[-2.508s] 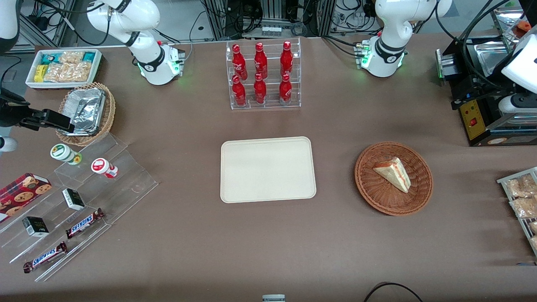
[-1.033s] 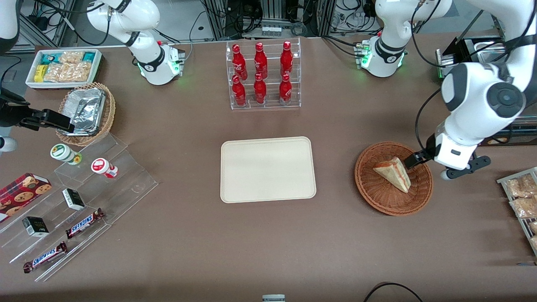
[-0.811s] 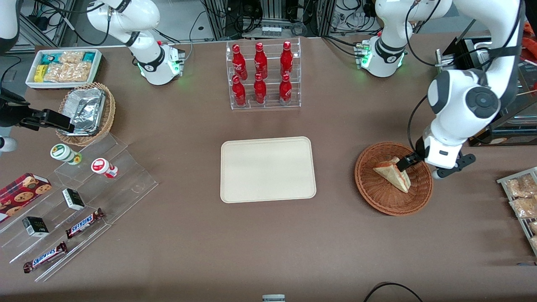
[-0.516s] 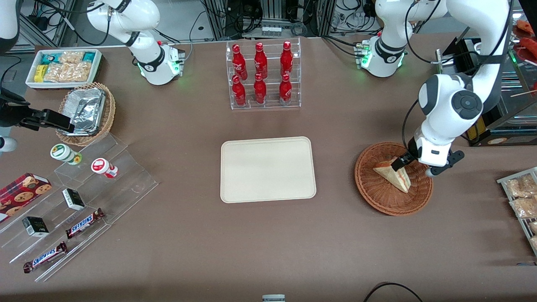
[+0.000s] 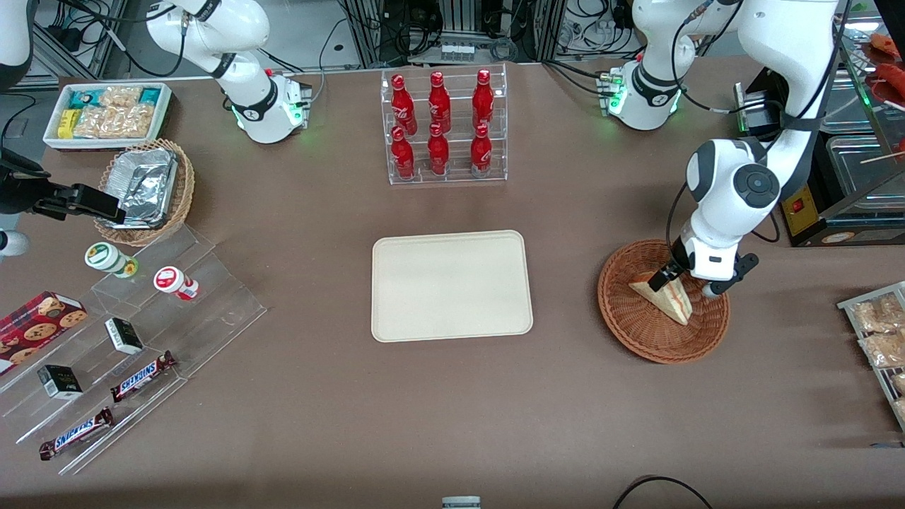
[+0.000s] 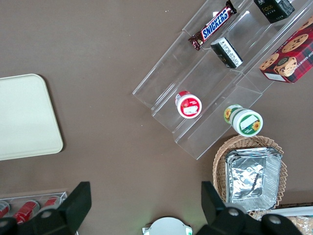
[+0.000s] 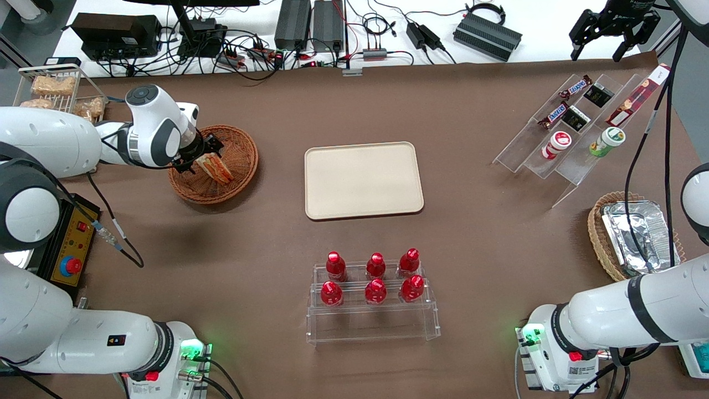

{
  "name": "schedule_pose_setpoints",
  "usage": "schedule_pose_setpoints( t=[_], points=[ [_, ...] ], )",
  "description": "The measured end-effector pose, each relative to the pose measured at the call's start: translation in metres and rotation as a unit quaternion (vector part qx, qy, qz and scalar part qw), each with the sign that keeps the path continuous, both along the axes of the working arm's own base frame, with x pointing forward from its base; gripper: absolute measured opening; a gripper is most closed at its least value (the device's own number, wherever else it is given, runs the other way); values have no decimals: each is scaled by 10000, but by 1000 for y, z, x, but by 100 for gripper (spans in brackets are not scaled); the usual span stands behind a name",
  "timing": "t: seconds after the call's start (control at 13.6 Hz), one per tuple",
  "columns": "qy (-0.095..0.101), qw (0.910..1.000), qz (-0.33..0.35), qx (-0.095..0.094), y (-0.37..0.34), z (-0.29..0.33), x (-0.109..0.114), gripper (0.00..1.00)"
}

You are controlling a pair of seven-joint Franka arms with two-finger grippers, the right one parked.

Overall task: Place sandwich from basket to tray
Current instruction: 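Lower the left gripper onto the wrapped sandwich and close on it, then lift the sandwich with the left gripper and carry it over the cream tray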

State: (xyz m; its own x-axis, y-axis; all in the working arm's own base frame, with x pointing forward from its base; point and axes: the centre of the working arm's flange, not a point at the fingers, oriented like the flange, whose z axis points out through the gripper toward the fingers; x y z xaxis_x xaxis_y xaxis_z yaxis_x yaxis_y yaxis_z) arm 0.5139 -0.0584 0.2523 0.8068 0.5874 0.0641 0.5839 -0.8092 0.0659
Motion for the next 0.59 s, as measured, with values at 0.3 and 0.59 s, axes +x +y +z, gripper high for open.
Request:
schedule_pose_setpoints(
  t=[0.3,0.59],
  points=[
    [6,9999,114,-16,0,-8,0,68],
    [-49,9999,92,-24,-5,1,8,34]
  ],
)
